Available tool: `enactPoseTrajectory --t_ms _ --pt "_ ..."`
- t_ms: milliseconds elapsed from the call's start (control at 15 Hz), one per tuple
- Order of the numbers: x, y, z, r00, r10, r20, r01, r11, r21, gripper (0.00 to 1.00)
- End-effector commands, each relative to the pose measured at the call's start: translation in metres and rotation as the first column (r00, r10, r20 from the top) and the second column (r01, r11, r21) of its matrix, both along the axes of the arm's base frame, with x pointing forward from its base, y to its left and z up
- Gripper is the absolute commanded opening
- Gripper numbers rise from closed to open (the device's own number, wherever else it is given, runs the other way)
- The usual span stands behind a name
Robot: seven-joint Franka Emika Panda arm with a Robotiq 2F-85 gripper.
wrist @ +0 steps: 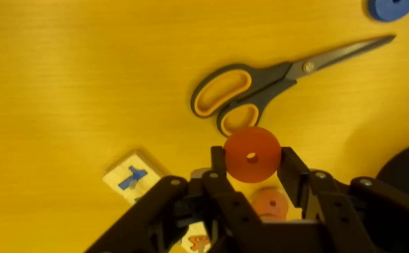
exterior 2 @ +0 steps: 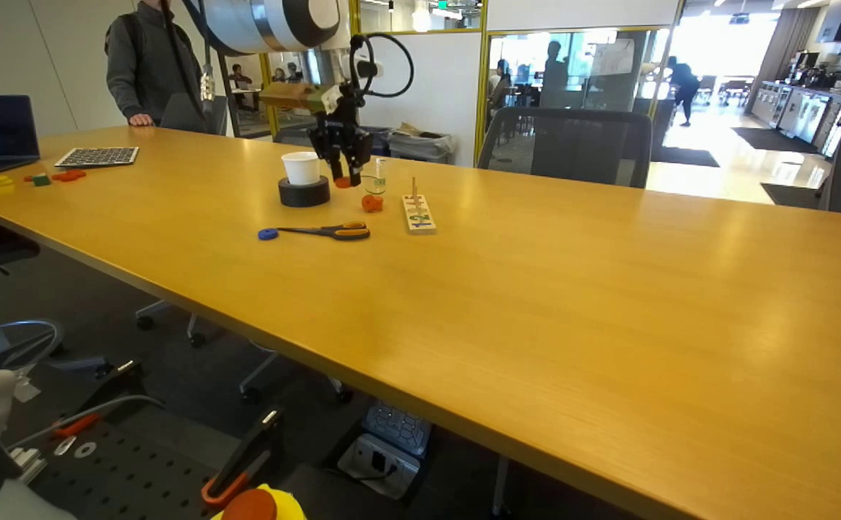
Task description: Put the orange discs in the clear cup and then put the blue disc in the white cup
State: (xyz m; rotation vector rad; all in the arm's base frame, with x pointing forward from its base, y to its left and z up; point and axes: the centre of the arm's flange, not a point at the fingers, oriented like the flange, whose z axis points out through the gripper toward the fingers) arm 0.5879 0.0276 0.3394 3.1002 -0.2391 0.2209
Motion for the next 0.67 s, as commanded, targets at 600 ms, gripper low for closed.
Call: enactPoseTrajectory --t_ms 600 --pt "0.129 0.007 0.022 0.995 0.095 0.034 -0.095 0.995 0.008 0.18"
